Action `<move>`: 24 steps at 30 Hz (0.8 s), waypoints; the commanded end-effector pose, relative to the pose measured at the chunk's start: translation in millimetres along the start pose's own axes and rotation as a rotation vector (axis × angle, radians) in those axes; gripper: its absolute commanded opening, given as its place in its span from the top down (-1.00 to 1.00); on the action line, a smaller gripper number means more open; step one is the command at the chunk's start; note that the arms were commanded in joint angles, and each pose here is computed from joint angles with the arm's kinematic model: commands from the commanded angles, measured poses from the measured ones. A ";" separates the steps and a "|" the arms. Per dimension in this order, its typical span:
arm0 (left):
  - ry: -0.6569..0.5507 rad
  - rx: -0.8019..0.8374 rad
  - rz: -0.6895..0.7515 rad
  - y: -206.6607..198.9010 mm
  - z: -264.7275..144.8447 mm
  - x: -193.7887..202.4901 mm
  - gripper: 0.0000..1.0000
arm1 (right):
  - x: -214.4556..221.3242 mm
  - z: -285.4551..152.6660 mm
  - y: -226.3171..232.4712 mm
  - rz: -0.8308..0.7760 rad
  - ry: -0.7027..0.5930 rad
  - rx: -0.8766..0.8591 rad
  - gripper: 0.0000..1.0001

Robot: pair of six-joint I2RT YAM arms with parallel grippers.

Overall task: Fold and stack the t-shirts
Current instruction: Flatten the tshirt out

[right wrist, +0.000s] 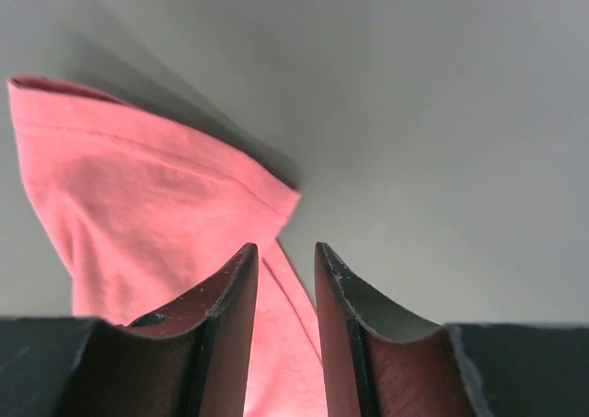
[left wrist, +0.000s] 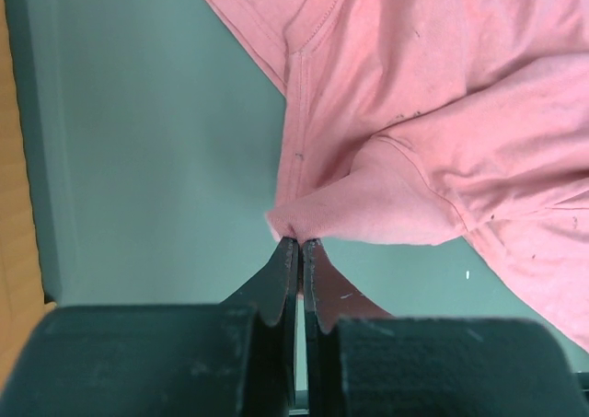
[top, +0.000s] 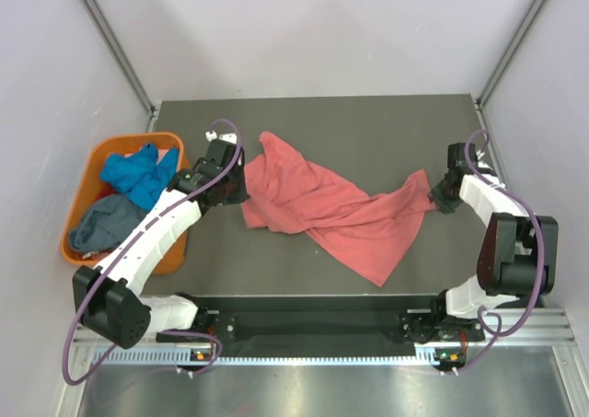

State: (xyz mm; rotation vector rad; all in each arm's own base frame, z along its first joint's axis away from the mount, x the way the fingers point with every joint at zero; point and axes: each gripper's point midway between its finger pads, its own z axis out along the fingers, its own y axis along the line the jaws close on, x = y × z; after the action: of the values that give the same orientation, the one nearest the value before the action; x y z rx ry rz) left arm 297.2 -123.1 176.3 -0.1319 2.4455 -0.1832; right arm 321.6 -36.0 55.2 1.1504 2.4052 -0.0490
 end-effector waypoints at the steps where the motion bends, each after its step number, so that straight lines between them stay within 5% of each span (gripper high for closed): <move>1: -0.051 0.040 -0.004 -4.1 -7.6 -8.9 1.00 | -9.0 8.0 11.4 0.065 -0.020 -0.039 0.36; 21: -0.037 0.045 -0.002 -3.8 -7.5 -4.1 1.00 | 9.2 42.7 4.7 0.093 0.022 0.001 0.34; 24: -0.042 0.048 -0.003 -4.5 -8.8 -5.9 1.00 | 11.5 44.0 2.3 0.087 0.027 0.009 0.52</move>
State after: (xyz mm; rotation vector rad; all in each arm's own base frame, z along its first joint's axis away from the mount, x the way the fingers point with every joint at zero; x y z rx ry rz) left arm 291.7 -124.1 172.0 -0.1231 2.4597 -0.1998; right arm 339.2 -30.5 22.5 1.2338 2.3797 0.0171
